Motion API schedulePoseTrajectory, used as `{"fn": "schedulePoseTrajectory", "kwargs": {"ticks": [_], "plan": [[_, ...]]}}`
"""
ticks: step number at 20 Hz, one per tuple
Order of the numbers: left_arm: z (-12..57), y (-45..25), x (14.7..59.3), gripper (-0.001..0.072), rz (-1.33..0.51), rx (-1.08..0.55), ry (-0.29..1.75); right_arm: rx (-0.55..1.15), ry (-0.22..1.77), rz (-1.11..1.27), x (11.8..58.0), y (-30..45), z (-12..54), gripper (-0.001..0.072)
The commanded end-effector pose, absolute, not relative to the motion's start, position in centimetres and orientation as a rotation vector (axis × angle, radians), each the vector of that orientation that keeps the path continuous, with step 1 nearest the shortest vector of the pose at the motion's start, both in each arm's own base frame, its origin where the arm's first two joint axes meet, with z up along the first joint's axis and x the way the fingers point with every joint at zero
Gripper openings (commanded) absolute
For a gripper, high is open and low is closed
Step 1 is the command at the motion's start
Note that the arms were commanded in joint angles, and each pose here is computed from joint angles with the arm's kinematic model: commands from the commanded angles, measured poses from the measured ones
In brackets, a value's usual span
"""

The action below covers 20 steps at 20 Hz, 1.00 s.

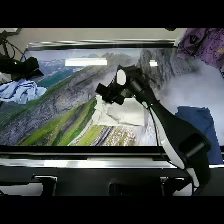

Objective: Fold the clothes and pants, and hang the long-sleeved shirts on hangers.

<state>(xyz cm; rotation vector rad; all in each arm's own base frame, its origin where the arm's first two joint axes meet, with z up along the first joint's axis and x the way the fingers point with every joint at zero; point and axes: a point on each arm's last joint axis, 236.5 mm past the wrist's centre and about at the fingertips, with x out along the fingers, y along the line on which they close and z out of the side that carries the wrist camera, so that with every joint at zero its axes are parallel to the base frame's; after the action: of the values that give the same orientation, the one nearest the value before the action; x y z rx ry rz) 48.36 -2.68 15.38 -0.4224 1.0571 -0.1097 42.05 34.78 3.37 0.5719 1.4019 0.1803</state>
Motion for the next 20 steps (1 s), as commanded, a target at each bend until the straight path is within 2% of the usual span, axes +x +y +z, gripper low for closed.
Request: {"fn": "schedulePoseTrajectory", "kwargs": {"ticks": [1,4,5,9,10,13,16,18,20], "plan": [[15.3,-2.4,48.3,0.0019,-0.107,-0.416,1.057,0.573,1.451,0.170,41.8,36.1,0.2,0.0036],[15.2,-2.4,48.4,0.0020,-0.107,-0.417,1.059,0.593,1.411,0.187,43.0,36.7,-0.2,0.0082],[15.2,-2.4,48.4,0.0020,-0.107,-0.417,1.060,0.601,1.396,0.195,43.4,36.9,-0.1,0.0119],[15.1,-2.4,48.2,0.0020,-0.108,-0.416,1.069,0.556,1.377,0.315,43.0,37.5,1.8,0.0640],[15.1,-2.4,48.1,0.0020,-0.109,-0.416,1.071,0.519,1.367,0.344,42.7,37.0,2.8,0.0665],[15.1,-2.4,48.1,0.0020,-0.109,-0.416,1.071,0.420,1.345,0.377,43.2,31.5,6.2,0.0665],[15.1,-2.5,48.0,0.0020,-0.110,-0.415,1.078,0.347,1.328,0.324,45.0,21.0,8.7,0.0664],[15.2,-2.5,47.9,0.0020,-0.110,-0.415,1.076,0.363,1.344,0.255,45.7,13.4,8.4,0.0664],[15.2,-2.5,47.9,0.0020,-0.110,-0.415,1.076,0.482,1.394,0.266,45.2,8.7,6.2,0.0664]]}}
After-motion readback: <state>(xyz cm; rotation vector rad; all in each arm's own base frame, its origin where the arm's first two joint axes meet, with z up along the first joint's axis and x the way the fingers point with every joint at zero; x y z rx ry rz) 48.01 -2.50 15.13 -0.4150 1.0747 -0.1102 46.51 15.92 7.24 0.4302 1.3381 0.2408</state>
